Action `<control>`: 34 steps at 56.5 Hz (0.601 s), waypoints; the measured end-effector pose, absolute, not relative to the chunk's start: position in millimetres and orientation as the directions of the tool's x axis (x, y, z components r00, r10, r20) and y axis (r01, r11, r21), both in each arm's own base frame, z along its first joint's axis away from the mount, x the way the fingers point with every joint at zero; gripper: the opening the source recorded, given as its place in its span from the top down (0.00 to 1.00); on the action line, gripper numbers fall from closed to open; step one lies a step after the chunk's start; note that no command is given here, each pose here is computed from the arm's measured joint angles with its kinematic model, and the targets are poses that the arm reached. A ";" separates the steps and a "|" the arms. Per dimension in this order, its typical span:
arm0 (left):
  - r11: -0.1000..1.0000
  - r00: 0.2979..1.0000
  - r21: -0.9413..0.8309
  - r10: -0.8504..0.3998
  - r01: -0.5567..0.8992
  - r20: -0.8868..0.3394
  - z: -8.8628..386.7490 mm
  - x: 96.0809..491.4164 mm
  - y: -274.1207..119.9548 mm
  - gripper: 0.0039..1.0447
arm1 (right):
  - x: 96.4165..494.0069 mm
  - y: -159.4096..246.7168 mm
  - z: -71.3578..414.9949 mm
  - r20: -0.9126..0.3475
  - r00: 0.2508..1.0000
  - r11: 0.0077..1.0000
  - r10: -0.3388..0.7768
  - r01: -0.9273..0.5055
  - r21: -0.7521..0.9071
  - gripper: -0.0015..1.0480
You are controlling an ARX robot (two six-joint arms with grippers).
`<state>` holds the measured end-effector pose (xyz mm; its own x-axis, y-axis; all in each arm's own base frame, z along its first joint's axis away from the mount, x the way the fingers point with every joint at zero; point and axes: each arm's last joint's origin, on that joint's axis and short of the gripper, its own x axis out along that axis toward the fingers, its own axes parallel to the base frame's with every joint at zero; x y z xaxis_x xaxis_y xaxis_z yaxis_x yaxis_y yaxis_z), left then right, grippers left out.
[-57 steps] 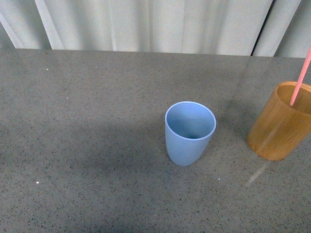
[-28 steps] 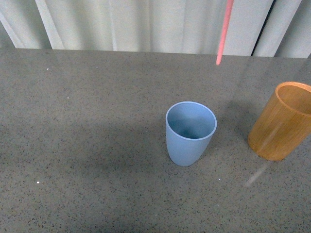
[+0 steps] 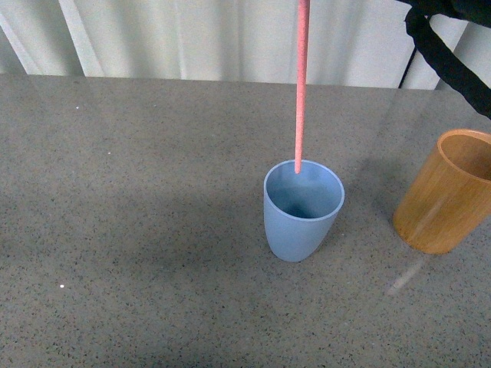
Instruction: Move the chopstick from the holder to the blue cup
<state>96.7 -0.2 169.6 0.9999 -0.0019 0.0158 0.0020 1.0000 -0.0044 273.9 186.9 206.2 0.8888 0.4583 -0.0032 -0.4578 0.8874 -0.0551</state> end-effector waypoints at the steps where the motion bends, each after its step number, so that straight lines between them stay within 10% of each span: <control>1: 1.000 1.000 -0.004 -0.002 0.002 0.016 169.6 96.7 -0.2 0.06 | 273.9 186.9 206.3 -0.002 0.889 0.888 0.458 -0.457 -0.055 0.99; 34: 1.000 1.000 -0.004 -0.002 0.002 0.016 169.6 96.7 -0.2 0.06 | 278.6 189.8 151.4 -0.110 0.888 0.891 0.447 -0.452 -0.033 0.90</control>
<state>96.7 -0.2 169.6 0.9999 -0.0015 0.0158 0.0016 1.0000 -0.0044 278.6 189.8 151.4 0.8879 0.4466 -0.1102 -0.4524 0.8912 -0.0331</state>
